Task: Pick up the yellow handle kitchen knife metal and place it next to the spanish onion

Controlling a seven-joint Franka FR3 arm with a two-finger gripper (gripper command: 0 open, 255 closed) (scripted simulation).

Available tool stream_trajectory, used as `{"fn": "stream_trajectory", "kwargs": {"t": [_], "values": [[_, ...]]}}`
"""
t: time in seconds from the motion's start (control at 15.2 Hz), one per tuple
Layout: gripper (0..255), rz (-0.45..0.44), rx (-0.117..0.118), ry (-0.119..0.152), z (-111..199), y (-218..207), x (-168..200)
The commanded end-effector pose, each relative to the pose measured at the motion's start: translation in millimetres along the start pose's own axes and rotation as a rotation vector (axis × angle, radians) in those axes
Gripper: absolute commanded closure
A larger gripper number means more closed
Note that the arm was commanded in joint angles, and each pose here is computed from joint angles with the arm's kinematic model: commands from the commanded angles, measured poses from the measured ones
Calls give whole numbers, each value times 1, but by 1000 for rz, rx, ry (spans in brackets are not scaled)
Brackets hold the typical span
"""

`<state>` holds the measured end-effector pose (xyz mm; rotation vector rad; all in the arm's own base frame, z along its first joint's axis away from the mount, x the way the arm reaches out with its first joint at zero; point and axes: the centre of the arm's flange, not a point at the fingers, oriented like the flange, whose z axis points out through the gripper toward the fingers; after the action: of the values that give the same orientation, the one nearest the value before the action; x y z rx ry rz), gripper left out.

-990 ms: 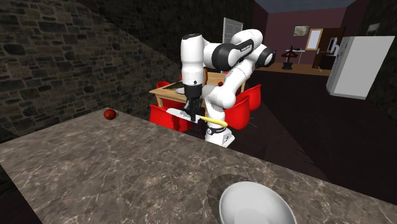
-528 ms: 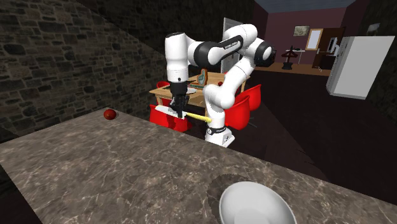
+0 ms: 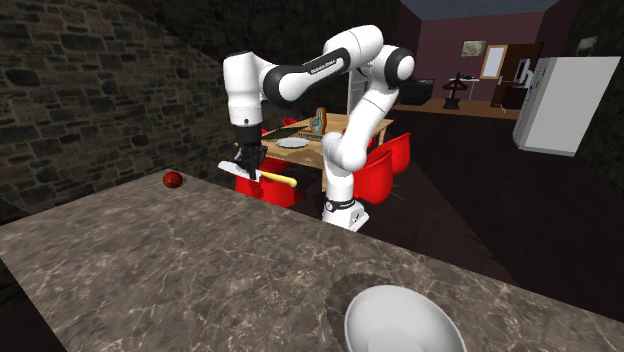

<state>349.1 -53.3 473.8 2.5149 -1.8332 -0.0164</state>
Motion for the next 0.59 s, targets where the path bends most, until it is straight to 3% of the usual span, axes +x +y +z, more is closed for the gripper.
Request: {"fn": "stream_trajectory", "kwargs": {"t": [0.0,0.53], "values": [[255,-1,0,1,1,-4,24],[255,-1,0,1,1,-23,128]]}}
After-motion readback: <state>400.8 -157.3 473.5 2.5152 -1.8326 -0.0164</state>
